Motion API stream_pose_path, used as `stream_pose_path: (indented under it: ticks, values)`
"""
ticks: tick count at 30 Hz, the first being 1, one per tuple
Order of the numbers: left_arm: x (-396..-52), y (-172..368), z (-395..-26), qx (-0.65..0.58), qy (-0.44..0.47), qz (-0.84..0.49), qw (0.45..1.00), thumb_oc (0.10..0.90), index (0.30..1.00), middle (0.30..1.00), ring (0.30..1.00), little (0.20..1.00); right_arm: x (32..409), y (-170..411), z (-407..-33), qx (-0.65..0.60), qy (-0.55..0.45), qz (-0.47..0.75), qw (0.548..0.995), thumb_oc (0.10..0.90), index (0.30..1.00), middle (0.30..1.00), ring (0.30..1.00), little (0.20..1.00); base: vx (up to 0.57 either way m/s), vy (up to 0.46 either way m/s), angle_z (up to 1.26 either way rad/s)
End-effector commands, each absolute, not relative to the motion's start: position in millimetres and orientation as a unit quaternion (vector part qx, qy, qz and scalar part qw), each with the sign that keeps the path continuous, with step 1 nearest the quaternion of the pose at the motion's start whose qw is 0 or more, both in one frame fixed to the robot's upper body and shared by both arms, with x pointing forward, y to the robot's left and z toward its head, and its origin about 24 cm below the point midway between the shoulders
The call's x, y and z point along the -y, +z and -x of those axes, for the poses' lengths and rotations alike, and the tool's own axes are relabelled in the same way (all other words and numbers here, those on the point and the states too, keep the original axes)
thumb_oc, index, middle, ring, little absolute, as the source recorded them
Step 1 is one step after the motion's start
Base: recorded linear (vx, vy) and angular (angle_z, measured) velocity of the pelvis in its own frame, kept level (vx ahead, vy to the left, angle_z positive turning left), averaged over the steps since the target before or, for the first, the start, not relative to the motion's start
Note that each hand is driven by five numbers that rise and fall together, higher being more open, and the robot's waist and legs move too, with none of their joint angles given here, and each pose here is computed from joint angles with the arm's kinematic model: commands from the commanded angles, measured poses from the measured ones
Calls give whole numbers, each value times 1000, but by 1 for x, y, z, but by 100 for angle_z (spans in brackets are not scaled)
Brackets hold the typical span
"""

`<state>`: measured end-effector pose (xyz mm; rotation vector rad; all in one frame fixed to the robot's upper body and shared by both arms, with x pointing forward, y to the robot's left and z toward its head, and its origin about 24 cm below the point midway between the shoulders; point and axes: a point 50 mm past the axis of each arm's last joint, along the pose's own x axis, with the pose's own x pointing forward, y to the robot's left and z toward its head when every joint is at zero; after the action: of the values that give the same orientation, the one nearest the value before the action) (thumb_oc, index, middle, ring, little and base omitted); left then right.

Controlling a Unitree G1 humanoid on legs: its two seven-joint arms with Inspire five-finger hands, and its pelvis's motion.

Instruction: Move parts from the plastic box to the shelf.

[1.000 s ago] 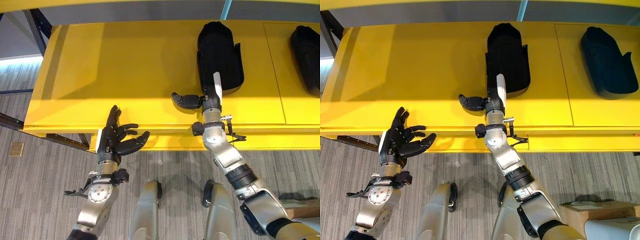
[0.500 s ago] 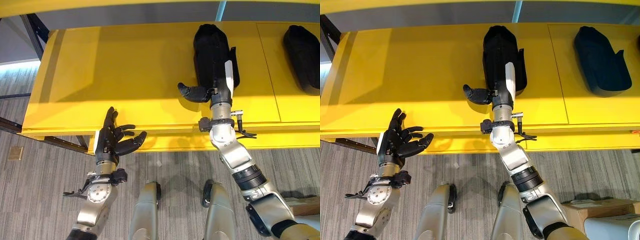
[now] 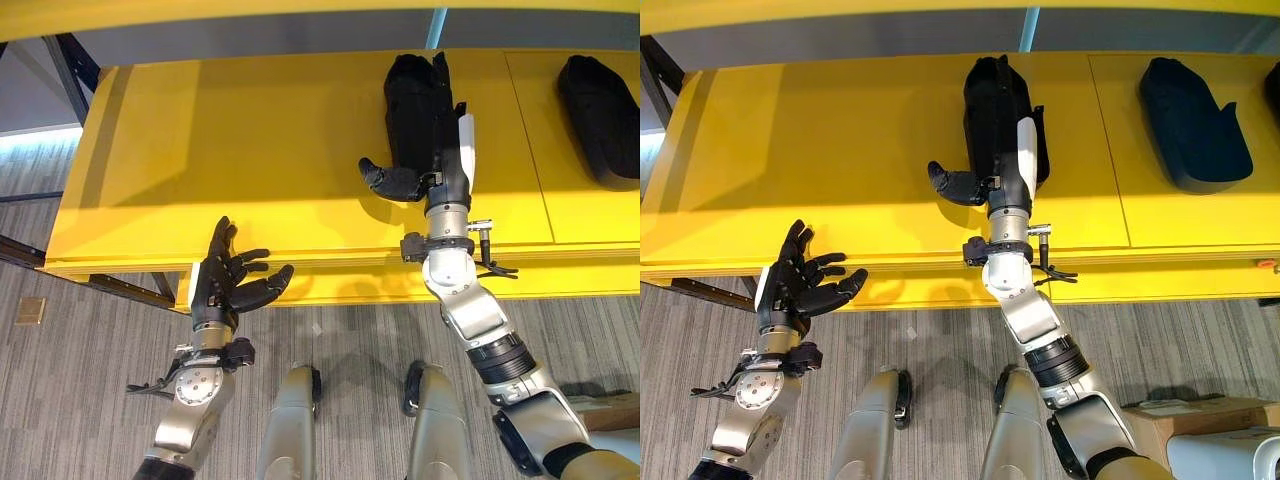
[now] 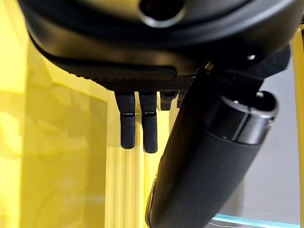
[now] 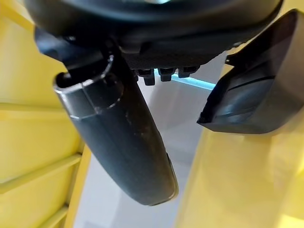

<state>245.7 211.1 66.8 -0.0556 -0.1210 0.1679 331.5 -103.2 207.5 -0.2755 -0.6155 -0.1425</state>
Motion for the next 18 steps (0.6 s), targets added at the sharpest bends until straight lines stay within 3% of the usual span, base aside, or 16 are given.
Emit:
stream_pose_path:
  ticks: [1, 10, 18]
  values:
    - [-204, 59, -240, 38, 49, 15, 998, 900, 1000, 1000, 1000, 1000, 107, 272, -298, 471, -77, 59, 877, 900, 1000, 1000, 1000, 1000, 0, 0, 0]
    - [-200, 49, -234, 22, 48, 44, 998, 900, 1000, 1000, 1000, 1000, 144, 227, -275, 422, -69, -65, 902, 900, 1000, 1000, 1000, 1000, -6, -13, -11]
    - [-204, 37, -225, 2, 59, 66, 996, 900, 1000, 1000, 1000, 1000, 176, 188, -260, 363, -63, -89, 925, 900, 1000, 1000, 1000, 1000, 53, -28, -3]
